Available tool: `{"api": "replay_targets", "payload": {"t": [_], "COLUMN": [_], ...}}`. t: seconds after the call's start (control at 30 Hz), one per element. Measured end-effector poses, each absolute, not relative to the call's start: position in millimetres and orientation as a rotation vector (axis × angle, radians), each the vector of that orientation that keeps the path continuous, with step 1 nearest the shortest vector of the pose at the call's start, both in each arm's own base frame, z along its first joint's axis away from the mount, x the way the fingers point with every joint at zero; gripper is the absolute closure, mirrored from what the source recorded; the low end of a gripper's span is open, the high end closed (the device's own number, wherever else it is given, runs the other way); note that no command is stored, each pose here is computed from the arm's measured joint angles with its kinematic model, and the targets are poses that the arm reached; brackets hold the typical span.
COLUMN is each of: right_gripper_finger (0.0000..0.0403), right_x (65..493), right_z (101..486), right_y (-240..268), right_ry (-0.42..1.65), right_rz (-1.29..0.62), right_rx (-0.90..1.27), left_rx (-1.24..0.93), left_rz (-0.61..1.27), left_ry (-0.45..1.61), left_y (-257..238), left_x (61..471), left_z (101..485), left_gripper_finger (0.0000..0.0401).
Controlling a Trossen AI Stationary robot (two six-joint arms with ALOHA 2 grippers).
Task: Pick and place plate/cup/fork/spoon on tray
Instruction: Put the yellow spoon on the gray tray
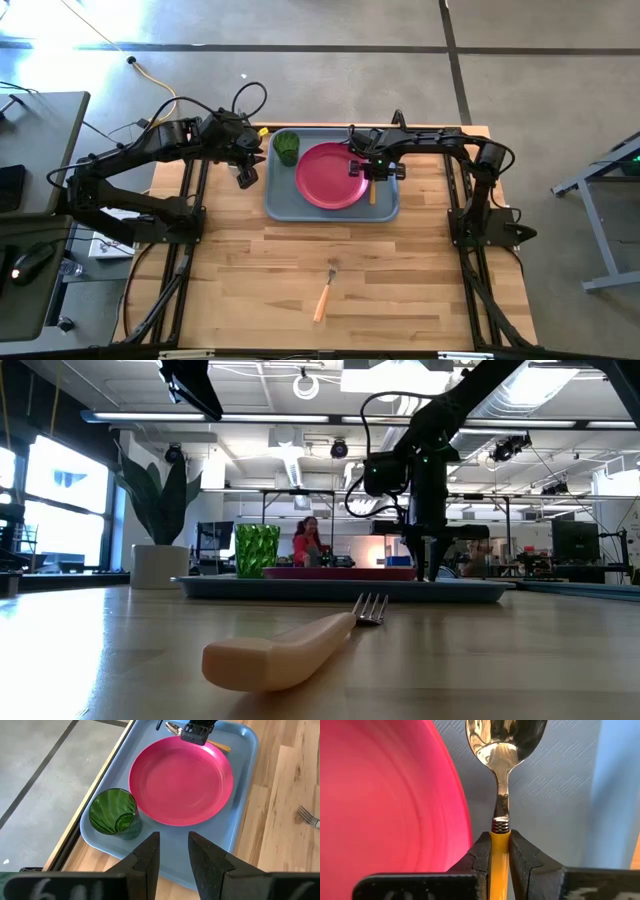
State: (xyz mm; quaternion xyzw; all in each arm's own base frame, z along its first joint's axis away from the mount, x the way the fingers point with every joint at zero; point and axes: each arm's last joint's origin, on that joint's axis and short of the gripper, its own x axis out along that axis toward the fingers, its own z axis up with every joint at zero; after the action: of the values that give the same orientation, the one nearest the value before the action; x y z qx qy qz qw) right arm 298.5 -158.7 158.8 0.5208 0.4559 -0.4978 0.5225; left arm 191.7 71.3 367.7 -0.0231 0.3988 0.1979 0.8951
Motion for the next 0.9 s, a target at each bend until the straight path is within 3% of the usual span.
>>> {"api": "replay_targets", "payload": {"t": [0.9], "right_gripper_finger": [0.0381], "right_x": [296.4], "right_z": [153.4], "right_y": [-156.9], "right_ry": [1.102], "right_rz": [-1.178], "right_rx": [1.261], "left_rx": [-0.039], "left_rz": [0.407], "left_ry": [0.828], "left_y": [71.3], "left_x": [191.8], "left_z": [367.8], "left_gripper_finger": [0.0311]}}
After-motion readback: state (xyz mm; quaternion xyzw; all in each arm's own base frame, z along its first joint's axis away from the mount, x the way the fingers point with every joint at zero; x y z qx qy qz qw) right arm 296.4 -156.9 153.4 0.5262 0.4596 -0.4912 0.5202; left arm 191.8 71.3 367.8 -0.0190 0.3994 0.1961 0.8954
